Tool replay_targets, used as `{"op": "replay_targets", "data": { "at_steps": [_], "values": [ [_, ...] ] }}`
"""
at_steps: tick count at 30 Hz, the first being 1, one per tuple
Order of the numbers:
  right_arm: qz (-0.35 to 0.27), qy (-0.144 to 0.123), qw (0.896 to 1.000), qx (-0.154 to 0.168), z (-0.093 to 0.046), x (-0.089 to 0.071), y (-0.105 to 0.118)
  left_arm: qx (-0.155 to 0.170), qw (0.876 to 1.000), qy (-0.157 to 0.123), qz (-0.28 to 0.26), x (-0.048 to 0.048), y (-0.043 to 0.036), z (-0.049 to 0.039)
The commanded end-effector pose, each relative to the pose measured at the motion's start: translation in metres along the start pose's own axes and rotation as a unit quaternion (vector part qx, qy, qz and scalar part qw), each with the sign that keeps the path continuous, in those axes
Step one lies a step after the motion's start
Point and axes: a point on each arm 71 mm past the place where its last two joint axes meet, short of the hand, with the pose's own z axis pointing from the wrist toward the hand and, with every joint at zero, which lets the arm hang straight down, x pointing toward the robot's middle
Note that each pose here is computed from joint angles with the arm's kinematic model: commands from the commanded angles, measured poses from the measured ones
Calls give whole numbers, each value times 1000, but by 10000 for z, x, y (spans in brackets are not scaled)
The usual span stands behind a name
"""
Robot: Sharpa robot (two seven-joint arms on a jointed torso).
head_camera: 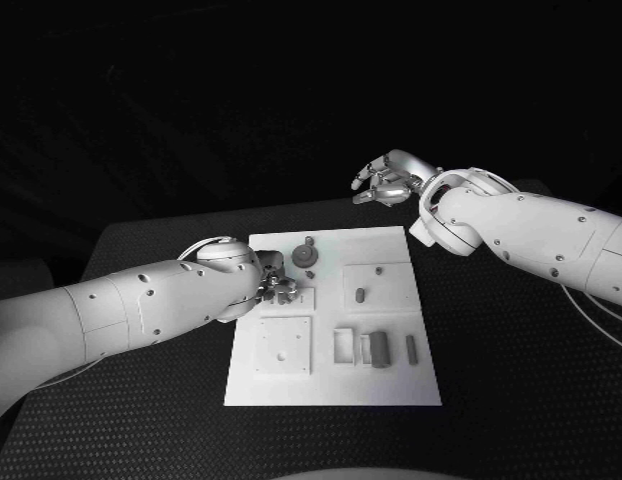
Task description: Assemble the parts on the task board
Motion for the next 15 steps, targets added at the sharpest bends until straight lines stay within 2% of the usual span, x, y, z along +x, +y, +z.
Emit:
{"op": "replay_targets", "data": {
  "at_steps": [1,15],
  "values": [
    [0,7,1000,-3,1,11,7,-17,1000,8,1,55,52,17],
    [0,8,1000,-3,0,13,6,-18,1000,13,0,61,70,16]
  ]
}}
